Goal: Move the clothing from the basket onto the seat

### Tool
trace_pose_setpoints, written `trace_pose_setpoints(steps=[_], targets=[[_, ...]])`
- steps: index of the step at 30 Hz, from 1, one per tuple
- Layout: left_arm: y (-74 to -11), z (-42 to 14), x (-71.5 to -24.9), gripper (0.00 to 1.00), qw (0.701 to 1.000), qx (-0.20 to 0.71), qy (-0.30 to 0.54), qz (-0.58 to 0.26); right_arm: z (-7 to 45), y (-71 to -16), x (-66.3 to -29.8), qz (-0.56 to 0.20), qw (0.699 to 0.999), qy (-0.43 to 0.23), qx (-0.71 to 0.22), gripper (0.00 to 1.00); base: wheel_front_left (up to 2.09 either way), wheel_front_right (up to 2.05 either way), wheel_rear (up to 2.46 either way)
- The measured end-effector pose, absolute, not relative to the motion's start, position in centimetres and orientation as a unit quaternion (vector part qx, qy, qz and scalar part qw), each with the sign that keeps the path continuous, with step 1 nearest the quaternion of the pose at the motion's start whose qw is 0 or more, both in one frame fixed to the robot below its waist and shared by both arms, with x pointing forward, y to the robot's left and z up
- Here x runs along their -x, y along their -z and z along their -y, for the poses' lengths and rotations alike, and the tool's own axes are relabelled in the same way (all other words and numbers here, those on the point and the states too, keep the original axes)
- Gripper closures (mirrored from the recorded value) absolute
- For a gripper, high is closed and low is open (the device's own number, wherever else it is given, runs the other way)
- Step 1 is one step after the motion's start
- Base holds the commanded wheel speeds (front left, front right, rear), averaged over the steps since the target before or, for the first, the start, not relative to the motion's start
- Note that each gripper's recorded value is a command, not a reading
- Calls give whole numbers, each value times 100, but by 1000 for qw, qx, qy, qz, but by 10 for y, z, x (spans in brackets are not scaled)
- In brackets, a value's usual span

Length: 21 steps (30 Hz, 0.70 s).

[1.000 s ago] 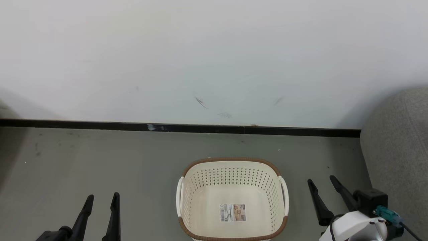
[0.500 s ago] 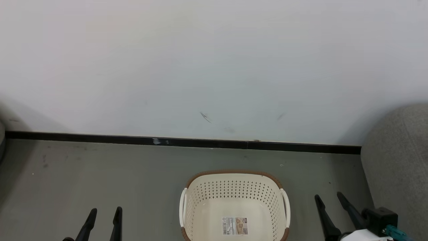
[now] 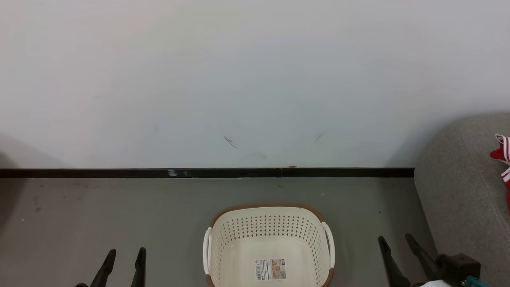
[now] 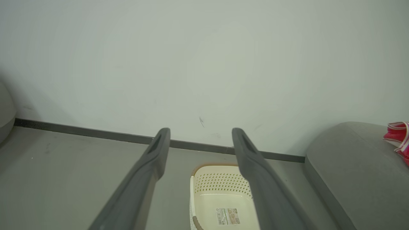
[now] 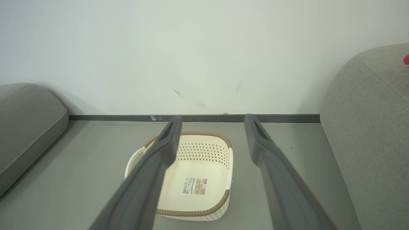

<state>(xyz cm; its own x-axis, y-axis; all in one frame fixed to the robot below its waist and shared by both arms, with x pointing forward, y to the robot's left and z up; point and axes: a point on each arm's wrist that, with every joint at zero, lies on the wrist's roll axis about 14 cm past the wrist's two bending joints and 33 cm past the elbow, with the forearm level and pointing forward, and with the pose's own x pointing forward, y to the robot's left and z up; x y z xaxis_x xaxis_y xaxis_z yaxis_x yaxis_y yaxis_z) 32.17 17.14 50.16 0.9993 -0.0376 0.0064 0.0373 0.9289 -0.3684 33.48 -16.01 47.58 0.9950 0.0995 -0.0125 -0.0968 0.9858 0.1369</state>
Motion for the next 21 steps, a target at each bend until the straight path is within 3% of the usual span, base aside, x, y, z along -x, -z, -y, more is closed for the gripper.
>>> trace_pose_setpoints(steps=[15,16,21], targets=[[-500,-164,-328,0,982,185,32,-5,167,-478,-328,-4,997,-36,-74,0,0,0,0],[-500,-164,-328,100,982,186,33,-5,167,-479,-327,-4,997,-36,-74,100,0,0,0],[-482,-154,-324,100,979,200,30,-33,163,-460,-320,-35,996,-35,-81,100,0,0,0]])
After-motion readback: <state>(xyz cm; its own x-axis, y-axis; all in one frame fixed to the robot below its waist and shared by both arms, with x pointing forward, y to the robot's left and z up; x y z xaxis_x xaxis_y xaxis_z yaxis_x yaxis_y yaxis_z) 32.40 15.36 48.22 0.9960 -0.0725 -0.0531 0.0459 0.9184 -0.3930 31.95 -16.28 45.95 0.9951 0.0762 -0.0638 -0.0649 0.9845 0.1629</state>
